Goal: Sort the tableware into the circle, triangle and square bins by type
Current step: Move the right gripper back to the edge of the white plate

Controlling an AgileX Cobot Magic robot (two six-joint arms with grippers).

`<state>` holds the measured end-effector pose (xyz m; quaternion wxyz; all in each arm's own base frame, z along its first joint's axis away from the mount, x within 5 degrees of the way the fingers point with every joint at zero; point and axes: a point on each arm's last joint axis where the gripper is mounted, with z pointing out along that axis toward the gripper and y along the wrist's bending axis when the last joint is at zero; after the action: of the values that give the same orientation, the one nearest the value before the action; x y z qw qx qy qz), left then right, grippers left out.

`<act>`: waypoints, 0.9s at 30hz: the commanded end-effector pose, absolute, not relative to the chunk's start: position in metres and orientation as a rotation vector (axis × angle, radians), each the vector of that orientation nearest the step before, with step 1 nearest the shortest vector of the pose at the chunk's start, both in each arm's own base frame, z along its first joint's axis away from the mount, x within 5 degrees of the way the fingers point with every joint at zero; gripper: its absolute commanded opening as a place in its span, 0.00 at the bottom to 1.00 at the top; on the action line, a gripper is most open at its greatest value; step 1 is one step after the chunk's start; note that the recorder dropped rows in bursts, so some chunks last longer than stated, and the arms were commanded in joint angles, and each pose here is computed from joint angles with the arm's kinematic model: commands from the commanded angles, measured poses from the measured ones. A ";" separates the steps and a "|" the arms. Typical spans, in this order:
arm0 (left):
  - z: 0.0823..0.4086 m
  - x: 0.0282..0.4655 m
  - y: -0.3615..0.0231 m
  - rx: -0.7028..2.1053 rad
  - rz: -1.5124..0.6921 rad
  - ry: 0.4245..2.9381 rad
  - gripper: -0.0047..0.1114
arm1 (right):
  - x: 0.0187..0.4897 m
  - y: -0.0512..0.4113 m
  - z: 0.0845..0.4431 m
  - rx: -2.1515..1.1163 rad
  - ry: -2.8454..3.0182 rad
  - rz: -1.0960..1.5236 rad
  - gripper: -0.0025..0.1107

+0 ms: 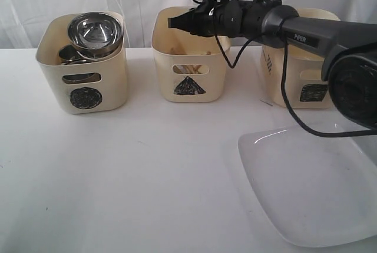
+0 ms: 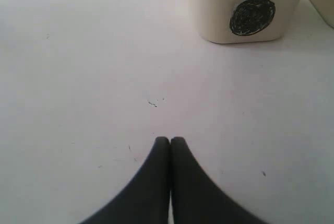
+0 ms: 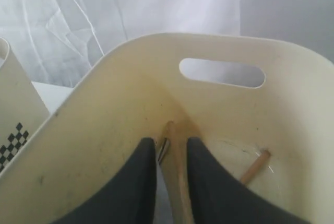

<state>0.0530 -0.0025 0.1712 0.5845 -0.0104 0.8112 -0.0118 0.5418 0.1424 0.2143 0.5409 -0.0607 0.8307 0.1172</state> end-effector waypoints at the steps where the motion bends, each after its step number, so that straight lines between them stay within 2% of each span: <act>1: 0.170 0.053 -0.003 -0.035 -0.036 1.889 0.04 | 0.534 0.139 0.234 -0.130 2.034 0.310 0.21; 14: 0.170 0.053 -0.003 -0.035 -0.036 1.889 0.04 | 0.457 0.116 0.258 -0.173 2.316 0.296 0.21; 27: 0.170 0.053 -0.003 -0.035 -0.036 1.889 0.04 | 0.312 0.079 0.292 -0.096 2.212 0.302 0.21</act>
<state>0.0530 -0.0025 0.1712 0.5845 -0.0104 0.8112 -0.0118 0.3427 0.0901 0.2873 0.4202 -0.0507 0.8980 0.1199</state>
